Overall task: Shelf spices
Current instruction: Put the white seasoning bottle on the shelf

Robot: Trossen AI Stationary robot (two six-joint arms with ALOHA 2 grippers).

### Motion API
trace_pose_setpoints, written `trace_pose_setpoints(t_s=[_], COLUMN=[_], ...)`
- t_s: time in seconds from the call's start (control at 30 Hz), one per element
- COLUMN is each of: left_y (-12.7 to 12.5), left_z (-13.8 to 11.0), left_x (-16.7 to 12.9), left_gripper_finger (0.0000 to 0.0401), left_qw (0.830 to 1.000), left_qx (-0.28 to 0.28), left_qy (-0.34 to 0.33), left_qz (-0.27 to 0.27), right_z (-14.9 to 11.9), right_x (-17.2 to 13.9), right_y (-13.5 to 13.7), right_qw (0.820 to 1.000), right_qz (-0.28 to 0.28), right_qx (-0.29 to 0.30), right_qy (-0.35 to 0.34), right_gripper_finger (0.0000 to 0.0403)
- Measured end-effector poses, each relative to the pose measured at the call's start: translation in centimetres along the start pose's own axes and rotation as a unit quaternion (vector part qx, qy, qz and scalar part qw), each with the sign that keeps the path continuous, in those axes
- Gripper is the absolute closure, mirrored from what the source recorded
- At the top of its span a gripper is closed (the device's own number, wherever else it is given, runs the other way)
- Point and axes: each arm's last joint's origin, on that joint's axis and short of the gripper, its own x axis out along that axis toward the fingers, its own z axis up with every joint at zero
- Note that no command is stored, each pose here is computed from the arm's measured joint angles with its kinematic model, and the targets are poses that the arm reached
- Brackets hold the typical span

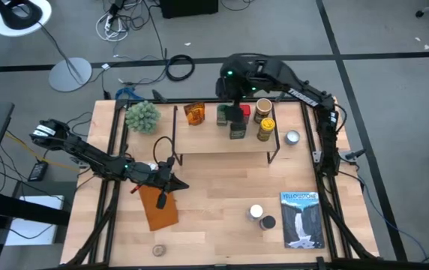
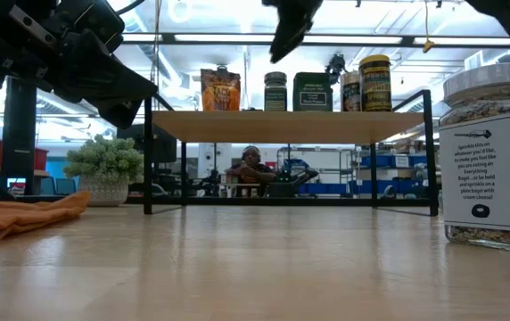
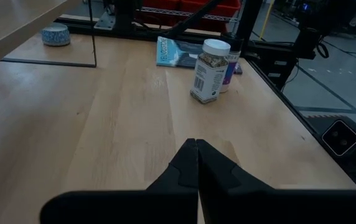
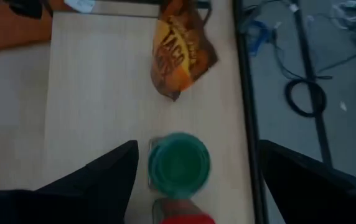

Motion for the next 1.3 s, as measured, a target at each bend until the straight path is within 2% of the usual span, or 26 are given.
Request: trace_pose_setpoints(t_s=[0.17, 0.3, 0.37, 0.5, 0.7, 0.87, 1.03, 1.3], left_y=[0.0, 0.0, 0.0, 0.0, 0.0, -0.1, -0.1, -0.1], left_z=[0.0, 0.0, 0.0, 0.2, 0.3, 0.4, 0.4, 0.4], left_x=[0.0, 0.0, 0.0, 0.0, 0.0, 0.0, 0.0, 0.0], left_gripper_finger=[0.04, 0.04, 0.04, 0.04, 0.04, 0.04, 0.04, 0.04], left_qw=[1.0, 1.0, 1.0, 1.0, 1.0, 1.0, 1.0, 1.0], left_qx=[-0.006, -0.011, -0.012, -0.016, -0.014, -0.015, -0.015, -0.015], left_qy=[0.0, 0.0, 0.0, -0.011, -0.014, -0.022, -0.022, -0.022], left_qz=[0.0, 0.0, 0.0, -0.002, -0.002, -0.003, -0.001, -0.001], right_z=[-1.3, -2.8, -2.9, -3.5, -5.5, -8.5, -13.0, -20.8], right_x=[-4.3, -7.8, -9.1, -11.6, -13.4, -12.4, -10.1, -5.9], right_y=[0.9, 2.8, 4.1, 7.8, 14.0, 19.1, 24.0, 30.2], right_qw=[0.997, 0.988, 0.984, 0.985, 0.987, 0.982, 0.972, 0.947], right_qz=[-0.001, 0.027, 0.037, 0.047, -0.031, -0.069, -0.108, -0.119], right_qx=[0.072, 0.148, 0.171, 0.167, 0.157, 0.173, 0.206, 0.299], right_qy=[0.011, 0.037, 0.027, 0.012, 0.014, 0.03, 0.036, -0.014], right_gripper_finger=[0.0078, 0.0078, 0.0078, 0.0078, 0.0078, 0.0079, 0.0079, 0.0079])
